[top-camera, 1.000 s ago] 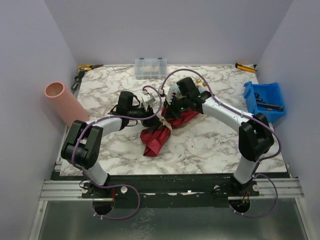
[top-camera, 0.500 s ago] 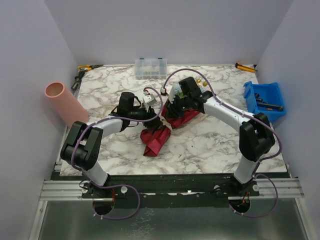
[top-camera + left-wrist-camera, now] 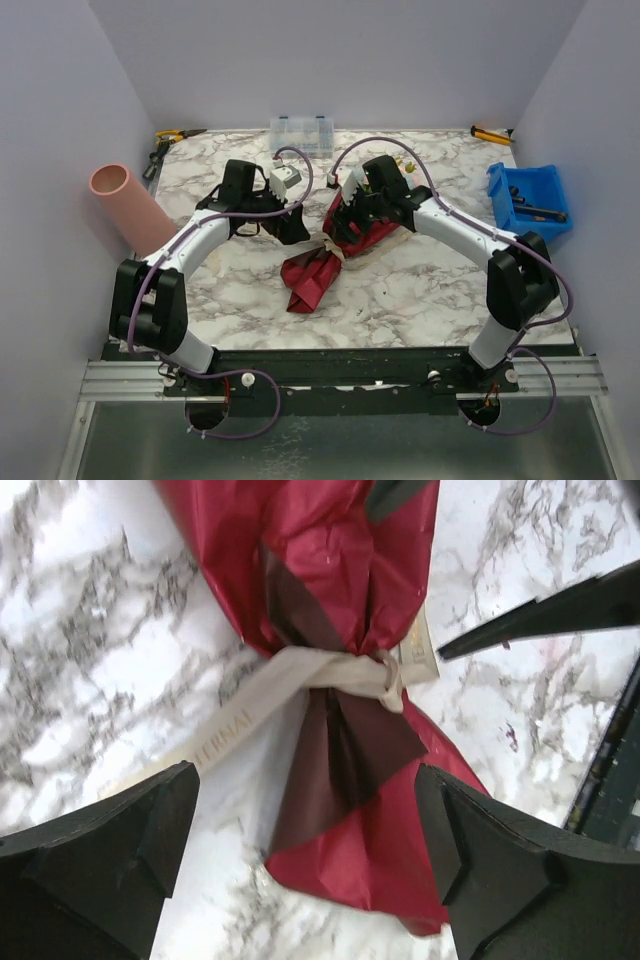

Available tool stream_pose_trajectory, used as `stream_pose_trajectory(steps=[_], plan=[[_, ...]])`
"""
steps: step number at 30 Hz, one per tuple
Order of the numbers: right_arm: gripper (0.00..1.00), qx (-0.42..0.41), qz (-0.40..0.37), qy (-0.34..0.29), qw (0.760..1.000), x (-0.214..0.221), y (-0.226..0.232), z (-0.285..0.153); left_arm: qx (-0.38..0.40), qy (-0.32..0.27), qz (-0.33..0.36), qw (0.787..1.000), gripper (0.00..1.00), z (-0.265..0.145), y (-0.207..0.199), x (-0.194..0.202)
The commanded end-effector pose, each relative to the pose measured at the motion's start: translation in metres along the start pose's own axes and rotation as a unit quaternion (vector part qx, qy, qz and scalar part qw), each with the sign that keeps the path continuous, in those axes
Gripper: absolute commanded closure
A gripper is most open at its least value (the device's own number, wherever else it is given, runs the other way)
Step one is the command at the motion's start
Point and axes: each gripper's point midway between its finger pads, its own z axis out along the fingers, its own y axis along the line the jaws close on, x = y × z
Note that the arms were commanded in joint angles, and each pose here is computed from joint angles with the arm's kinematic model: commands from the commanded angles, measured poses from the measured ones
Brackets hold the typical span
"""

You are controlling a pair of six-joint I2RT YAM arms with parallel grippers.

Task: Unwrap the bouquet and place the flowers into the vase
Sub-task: Untie the ribbon from the wrapping paper.

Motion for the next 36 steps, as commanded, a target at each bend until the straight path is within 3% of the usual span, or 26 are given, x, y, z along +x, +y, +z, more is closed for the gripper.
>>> stream_pose_trajectory(steps=[1, 5, 28, 36], plan=[[0.18, 0.016, -0.007, -0.032, 0.999, -0.016, -0.002, -0.015, -0.017, 0.046, -0.045, 0.998, 0.01, -0.023, -0.001, 0.013], [0.15, 0.001, -0.006, -0.032, 0.999, -0.013, 0.003, -0.013, -0.011, 0.045, -0.068, 0.997, 0.01, -0.020, 0.004, 0.011], [0.15, -0.060, 0.014, 0.002, 0.998, 0.009, 0.020, 0.006, 0.021, 0.054, -0.102, 0.993, 0.01, 0.001, 0.014, 0.007], [0.21, -0.063, 0.017, 0.006, 0.998, 0.012, 0.020, 0.010, 0.031, 0.024, -0.077, 0.996, 0.03, -0.008, 0.004, -0.010]])
